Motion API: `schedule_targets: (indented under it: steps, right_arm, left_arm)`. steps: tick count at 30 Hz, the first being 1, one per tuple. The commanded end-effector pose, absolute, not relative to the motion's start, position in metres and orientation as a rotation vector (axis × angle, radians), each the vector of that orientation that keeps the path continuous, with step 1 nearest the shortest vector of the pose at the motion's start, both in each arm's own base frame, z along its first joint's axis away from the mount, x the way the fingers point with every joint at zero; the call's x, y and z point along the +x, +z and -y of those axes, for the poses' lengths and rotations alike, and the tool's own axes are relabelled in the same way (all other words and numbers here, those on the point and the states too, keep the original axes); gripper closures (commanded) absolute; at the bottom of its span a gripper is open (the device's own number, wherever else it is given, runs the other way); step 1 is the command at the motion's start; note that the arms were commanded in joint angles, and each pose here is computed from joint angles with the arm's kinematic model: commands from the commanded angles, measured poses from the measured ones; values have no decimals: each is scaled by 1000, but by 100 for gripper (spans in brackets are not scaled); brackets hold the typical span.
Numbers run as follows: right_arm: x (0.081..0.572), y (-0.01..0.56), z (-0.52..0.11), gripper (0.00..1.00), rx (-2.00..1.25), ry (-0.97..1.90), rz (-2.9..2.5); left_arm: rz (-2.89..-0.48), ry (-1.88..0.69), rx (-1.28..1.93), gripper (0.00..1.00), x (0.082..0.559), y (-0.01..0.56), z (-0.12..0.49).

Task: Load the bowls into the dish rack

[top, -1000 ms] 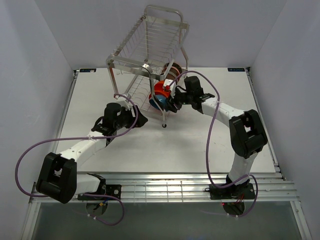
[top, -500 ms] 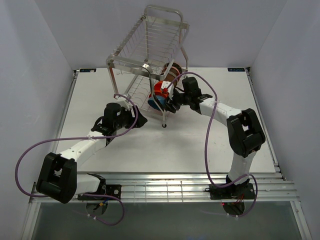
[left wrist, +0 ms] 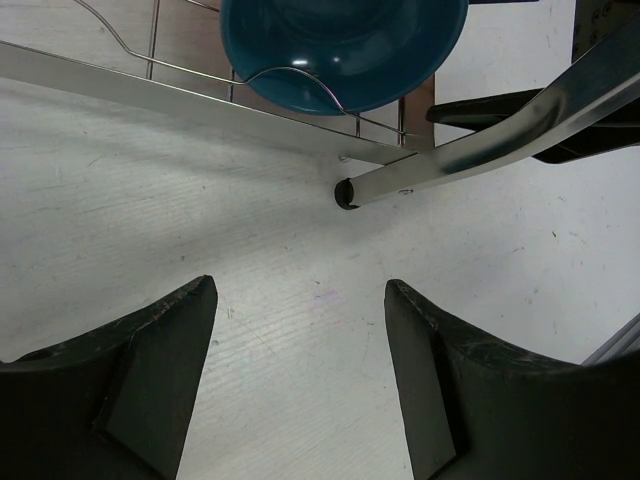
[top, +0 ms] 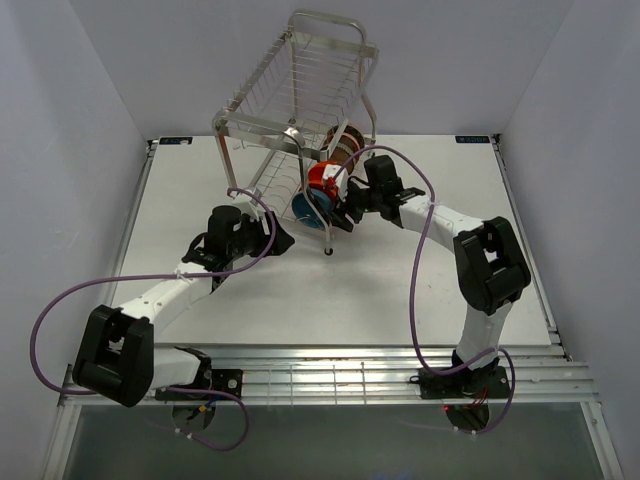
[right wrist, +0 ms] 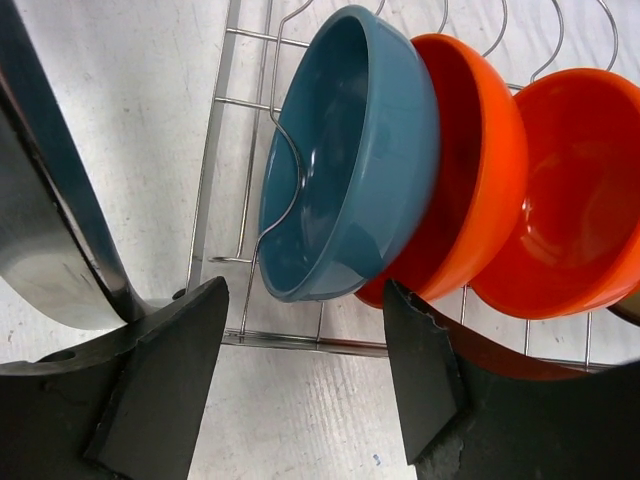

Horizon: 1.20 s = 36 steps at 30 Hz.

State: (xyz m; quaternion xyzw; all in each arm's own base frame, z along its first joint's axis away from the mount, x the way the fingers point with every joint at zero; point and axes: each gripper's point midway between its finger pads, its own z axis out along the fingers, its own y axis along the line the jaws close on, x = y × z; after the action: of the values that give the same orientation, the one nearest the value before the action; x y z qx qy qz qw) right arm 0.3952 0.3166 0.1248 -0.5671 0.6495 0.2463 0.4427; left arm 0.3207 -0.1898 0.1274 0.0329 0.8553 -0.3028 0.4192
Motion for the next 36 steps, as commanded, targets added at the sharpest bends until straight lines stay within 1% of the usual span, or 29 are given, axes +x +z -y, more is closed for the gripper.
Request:
schedule_targets:
  steps: [1,6,18,23,24,26,27,28,29,30,31,32,33,34,36]
  right_arm:
    - [401,147,-320,30,-1392,592,-1572]
    - [395,152,-315,26,-1384,592,-1580]
    - [381,169,-298,26,-1341,608,-1587]
    - [382,168,-276,26,-1300,607,-1647]
    - [383,175,-268,26,-1272,602,-1657]
    - [380,175,-257,25,-1248,605,-1692]
    - [381,187,-245,23,-1205,591,-1697]
    - [379,188,-237,21,-1182,592,-1722]
    - [377,190,-229,18,-1158,589,-1739]
    - [375,197,-214,9,-1115,572,-1753]
    - [373,199,-205,6,-1090,568,-1771]
    - [369,200,-195,4,-1068,557,-1795]
    - [368,207,-178,2,-1025,523,-1800]
    - [367,210,-170,9,-997,514,-1813]
    - [364,215,-145,10,-922,477,-1861]
  left_arm:
    - [-2118,-769,98,21,321,138,190]
    - [-2114,-771,93,21,320,139,189]
    - [-2117,-772,91,21,319,140,189]
    - [-2120,-770,96,21,317,141,188]
    - [-2119,-772,108,20,315,143,189]
    - [-2133,-769,150,14,308,143,188]
    - [-2134,-768,169,11,305,143,188]
    - [-2142,-769,193,2,299,145,187]
    - [-2154,-777,227,2,294,145,188]
    - [-2139,-757,270,2,296,153,187]
    - [-2148,-743,292,2,295,155,185]
    - [-2208,-724,313,2,289,148,182]
    - [-2189,-699,364,2,295,160,181]
    - [-2263,-680,387,2,287,152,177]
    - [-2332,-646,471,2,288,141,173]
